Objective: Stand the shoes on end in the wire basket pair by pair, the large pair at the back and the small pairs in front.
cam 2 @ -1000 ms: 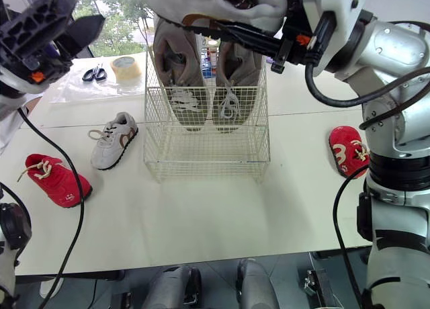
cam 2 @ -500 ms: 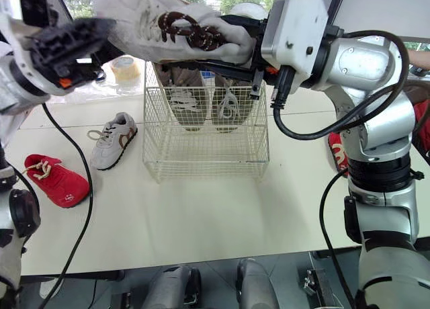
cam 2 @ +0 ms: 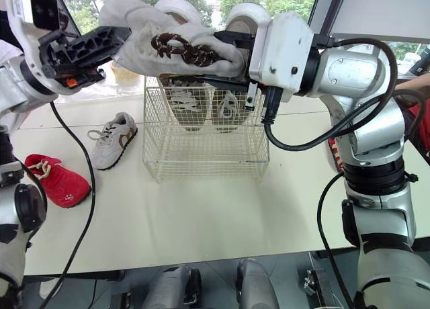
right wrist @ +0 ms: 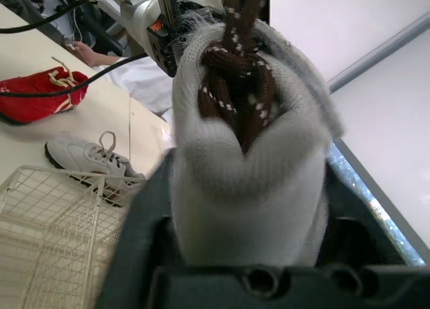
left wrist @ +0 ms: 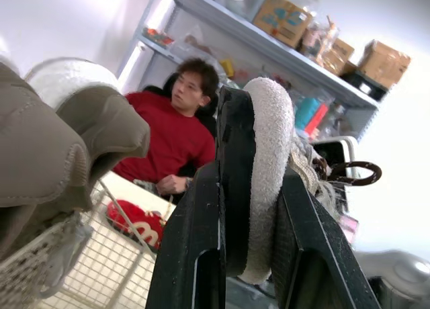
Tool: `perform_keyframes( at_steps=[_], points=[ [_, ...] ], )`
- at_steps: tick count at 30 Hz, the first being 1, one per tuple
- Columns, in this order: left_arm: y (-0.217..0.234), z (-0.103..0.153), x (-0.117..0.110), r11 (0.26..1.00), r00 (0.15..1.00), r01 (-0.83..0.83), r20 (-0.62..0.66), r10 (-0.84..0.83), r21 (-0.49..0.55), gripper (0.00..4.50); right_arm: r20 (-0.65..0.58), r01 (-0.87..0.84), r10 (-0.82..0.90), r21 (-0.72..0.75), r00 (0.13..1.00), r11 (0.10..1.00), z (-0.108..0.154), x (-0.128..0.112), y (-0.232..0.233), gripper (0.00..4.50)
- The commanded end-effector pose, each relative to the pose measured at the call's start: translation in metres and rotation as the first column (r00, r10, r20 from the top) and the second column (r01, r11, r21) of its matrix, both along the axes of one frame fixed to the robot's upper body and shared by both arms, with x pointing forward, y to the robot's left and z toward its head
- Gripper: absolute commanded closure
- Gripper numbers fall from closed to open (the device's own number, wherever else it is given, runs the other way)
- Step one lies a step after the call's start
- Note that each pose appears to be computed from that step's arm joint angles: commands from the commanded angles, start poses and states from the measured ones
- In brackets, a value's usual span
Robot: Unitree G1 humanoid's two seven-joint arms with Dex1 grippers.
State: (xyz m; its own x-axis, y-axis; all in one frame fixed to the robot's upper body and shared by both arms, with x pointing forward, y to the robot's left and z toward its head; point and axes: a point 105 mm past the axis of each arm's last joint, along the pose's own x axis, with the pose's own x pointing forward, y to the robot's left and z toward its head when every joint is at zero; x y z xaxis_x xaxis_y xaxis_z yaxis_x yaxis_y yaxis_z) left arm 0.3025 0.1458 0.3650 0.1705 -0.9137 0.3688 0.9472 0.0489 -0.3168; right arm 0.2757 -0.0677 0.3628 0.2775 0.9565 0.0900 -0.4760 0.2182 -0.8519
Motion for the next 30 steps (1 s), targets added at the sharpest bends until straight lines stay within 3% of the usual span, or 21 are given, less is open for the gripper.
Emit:
perform_keyframes(
  at_steps=[1, 2, 5, 8, 10, 12, 18, 30],
  points=[
    [0.018, 0.030, -0.010, 0.987, 0.994, -0.051, 0.083, 0.064, -0.156, 4.25, -0.120, 0.059, -0.041, 0.145, 0.992, 0.988, 0.004, 0.005, -0.022, 0.56],
    [0.021, 0.032, -0.009, 0.980, 0.993, -0.067, 0.080, 0.083, -0.185, 4.25, -0.163, 0.087, -0.056, 0.185, 0.985, 0.979, 0.003, 0.008, -0.029, 0.05],
    [0.031, 0.033, -0.009, 0.948, 0.986, -0.125, 0.065, 0.150, -0.293, 4.25, -0.336, 0.154, -0.011, 0.401, 0.942, 0.903, 0.000, 0.011, -0.046, 0.05],
    [0.034, 0.035, -0.008, 0.881, 0.981, -0.150, 0.041, 0.188, -0.449, 4.25, -0.479, 0.198, 0.324, 0.758, 0.816, 0.621, 0.001, 0.011, -0.049, 0.05],
    [0.031, 0.036, -0.005, 0.831, 0.981, -0.157, 0.009, 0.192, -0.534, 4.25, -0.466, 0.236, 0.508, 0.860, 0.725, 0.452, 0.004, 0.011, -0.039, 0.05],
    [0.023, 0.034, -0.004, 0.804, 0.984, -0.153, -0.017, 0.176, -0.575, 4.25, -0.434, 0.260, 0.631, 0.899, 0.643, 0.353, 0.007, 0.007, -0.023, 0.05],
    [-0.001, 0.020, -0.003, 0.797, 0.989, -0.145, -0.070, 0.129, -0.586, 4.25, -0.377, 0.262, 0.745, 0.925, 0.551, 0.274, 0.018, -0.002, 0.004, 0.05],
    [-0.033, -0.002, -0.007, 0.856, 0.991, -0.134, -0.083, 0.107, -0.499, 4.25, -0.348, 0.175, 0.760, 0.937, 0.549, 0.303, 0.031, -0.007, 0.023, 0.05]
  ],
)
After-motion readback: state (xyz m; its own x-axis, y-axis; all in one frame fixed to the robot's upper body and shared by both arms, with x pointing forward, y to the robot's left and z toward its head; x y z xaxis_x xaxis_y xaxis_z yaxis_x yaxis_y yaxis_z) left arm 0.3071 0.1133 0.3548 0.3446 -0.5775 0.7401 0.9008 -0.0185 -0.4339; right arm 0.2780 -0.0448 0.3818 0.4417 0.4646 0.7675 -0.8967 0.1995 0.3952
